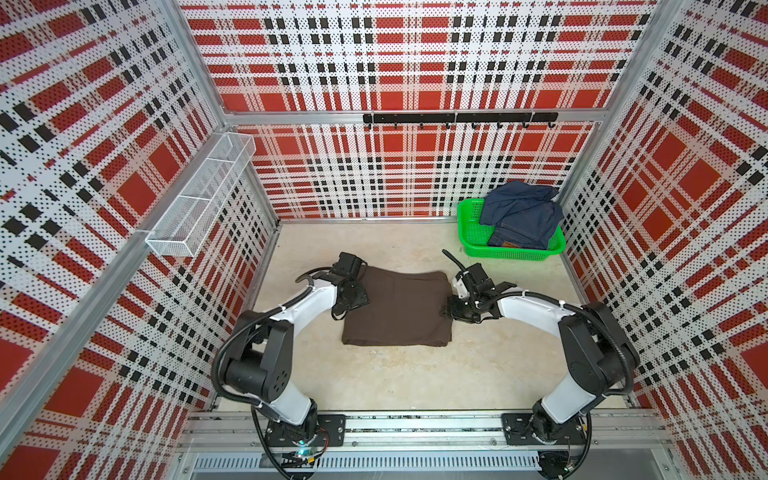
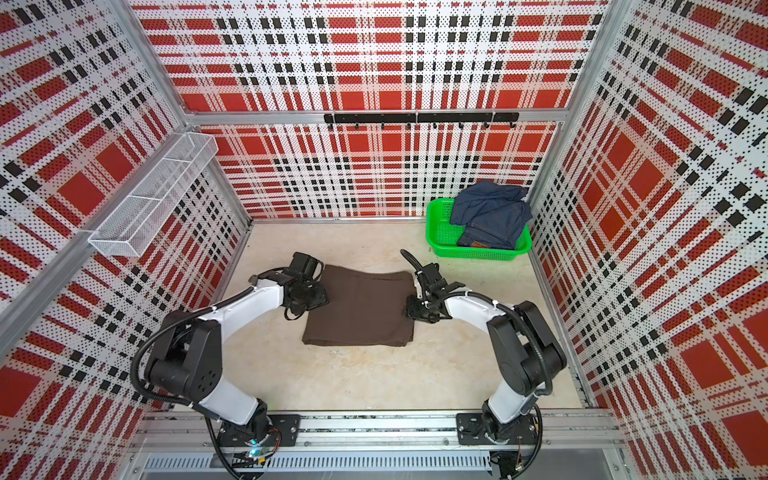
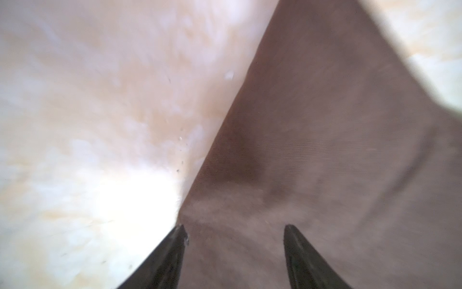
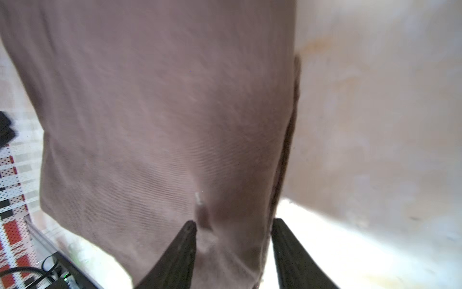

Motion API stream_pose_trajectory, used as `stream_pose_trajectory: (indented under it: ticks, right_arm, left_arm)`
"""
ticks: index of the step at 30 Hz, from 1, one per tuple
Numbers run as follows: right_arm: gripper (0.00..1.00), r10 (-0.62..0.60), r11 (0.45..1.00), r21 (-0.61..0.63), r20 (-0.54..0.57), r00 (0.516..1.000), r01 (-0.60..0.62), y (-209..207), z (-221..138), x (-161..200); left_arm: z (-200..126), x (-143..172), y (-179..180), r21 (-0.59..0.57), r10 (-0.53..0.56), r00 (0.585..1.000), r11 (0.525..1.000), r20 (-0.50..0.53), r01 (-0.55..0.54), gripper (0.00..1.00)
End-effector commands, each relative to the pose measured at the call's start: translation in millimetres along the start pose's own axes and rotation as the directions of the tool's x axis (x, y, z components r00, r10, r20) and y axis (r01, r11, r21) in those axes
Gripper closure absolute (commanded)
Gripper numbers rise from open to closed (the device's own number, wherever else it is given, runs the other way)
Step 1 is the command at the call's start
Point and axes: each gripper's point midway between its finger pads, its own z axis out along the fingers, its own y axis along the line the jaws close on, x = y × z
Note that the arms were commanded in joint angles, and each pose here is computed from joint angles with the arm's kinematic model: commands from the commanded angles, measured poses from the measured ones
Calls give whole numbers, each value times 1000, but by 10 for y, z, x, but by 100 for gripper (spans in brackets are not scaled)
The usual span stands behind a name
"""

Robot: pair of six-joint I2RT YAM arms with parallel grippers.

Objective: Fold and stack the trousers
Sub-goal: Move the trousers to the top-left of the table.

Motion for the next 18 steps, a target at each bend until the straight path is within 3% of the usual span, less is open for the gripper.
stream_pose_trajectory:
  ticks: [1,4,8,15,18]
  right_arm:
    - [43,-40,998,64,184,982,28,66,-508,-373]
    - [41,-64,993,112,279,958,34,39,-831,-522]
    - [38,-51,993,121,337,940,11,-67,-1083,-579]
    - [38,-13,993,116,365,931,-32,-306,-1252,-454]
    - [38,1,993,113,362,932,-45,-382,-1238,-378]
  left_arm:
    - [-454,-111,-326,51,35,994,998,102,-41,31]
    - [-528,70,-618,67,52,993,996,106,-59,27]
    - [-316,458,-889,47,71,996,996,49,-74,10]
    - [161,970,-1156,-11,141,989,990,-40,-142,4]
    - [399,1140,-1096,-59,162,983,984,-87,-167,3]
